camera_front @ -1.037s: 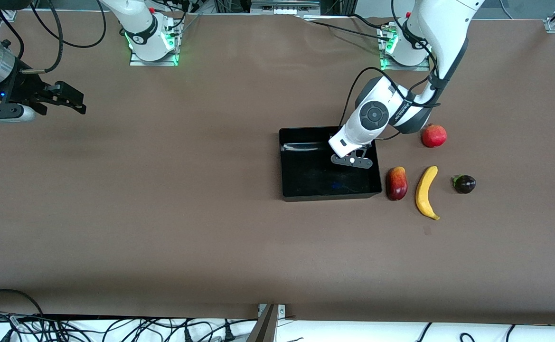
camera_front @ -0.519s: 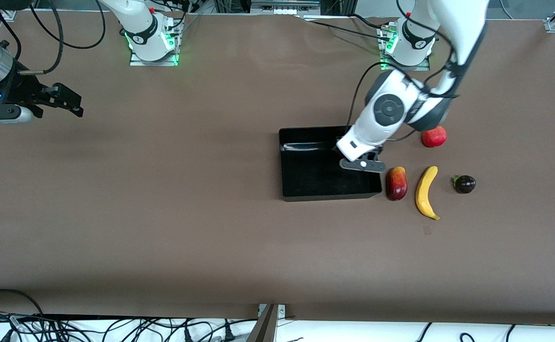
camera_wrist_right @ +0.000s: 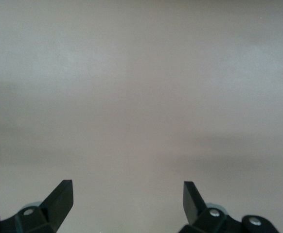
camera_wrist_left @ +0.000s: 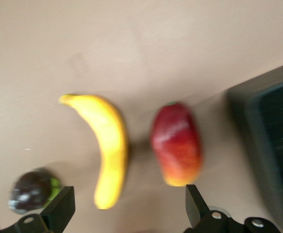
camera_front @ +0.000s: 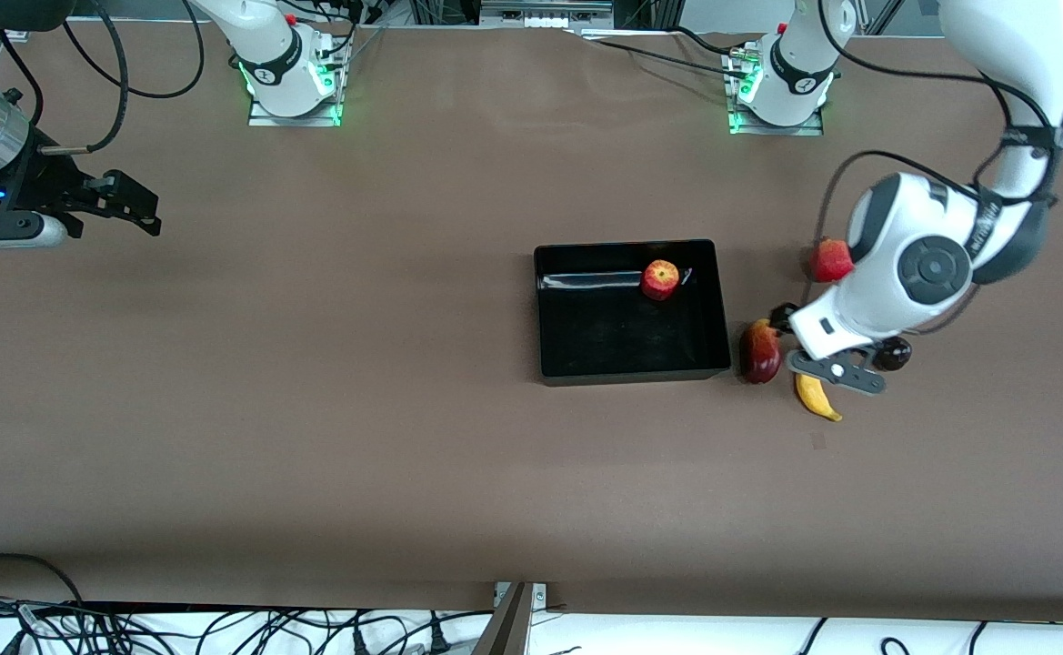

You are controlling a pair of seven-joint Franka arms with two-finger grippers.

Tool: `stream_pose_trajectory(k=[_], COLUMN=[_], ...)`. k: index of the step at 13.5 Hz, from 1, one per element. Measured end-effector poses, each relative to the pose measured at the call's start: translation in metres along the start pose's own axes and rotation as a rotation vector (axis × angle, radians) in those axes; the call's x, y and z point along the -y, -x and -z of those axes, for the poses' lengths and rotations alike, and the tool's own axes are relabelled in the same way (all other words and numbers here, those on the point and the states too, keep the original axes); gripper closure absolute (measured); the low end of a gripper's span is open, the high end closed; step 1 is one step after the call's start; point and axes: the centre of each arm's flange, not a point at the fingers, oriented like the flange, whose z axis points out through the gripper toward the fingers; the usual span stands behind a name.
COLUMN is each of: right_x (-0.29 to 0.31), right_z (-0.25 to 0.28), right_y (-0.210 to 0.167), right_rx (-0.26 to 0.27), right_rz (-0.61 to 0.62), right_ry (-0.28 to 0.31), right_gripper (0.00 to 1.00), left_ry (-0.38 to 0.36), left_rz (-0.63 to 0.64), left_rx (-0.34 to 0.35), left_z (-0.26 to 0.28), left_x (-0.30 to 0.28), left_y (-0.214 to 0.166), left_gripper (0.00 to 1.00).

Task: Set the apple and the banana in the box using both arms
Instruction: 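Move the left gripper to the yellow banana and grasp it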

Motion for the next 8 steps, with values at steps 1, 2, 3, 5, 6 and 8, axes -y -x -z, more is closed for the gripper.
stream_pose_trajectory(k=[1,2,3,5,6,8], right_x=[0.000,0.000,0.001,0.001,0.001,0.001], right_z=[0.000,0.000,-0.001,-0.001,-0.001,-0.001], right_y=[0.000,0.000,0.000,0.000,0.000,0.000], right_rx=[0.001,0.001,0.001,0.001,0.002,0.002], right_rz=[0.001,0.003,0.004,0.005,0.005,0.006], right_ry=[0.001,0.001,0.002,0.002,0.002,0.002], right_gripper=[0.00,0.00,0.00,0.00,0.00,0.00], left_ry=[-0.001,0.006,0.018,0.046,0.059,0.076], left_rz=[-0.020,-0.040,-0.062,-0.084,-0.087,-0.089], left_rx=[-0.002,-0.010,-0.022,-0.034,-0.031,-0.024], left_z=[-0.013,-0.026,-0.041,-0.074,-0.087,-0.105], left_x=[0.010,0.019,0.028,0.047,0.051,0.050], left_y=[-0.001,-0.001,-0.002,0.001,0.002,0.004], left_gripper=[0.00,0.00,0.00,0.06,0.11,0.15])
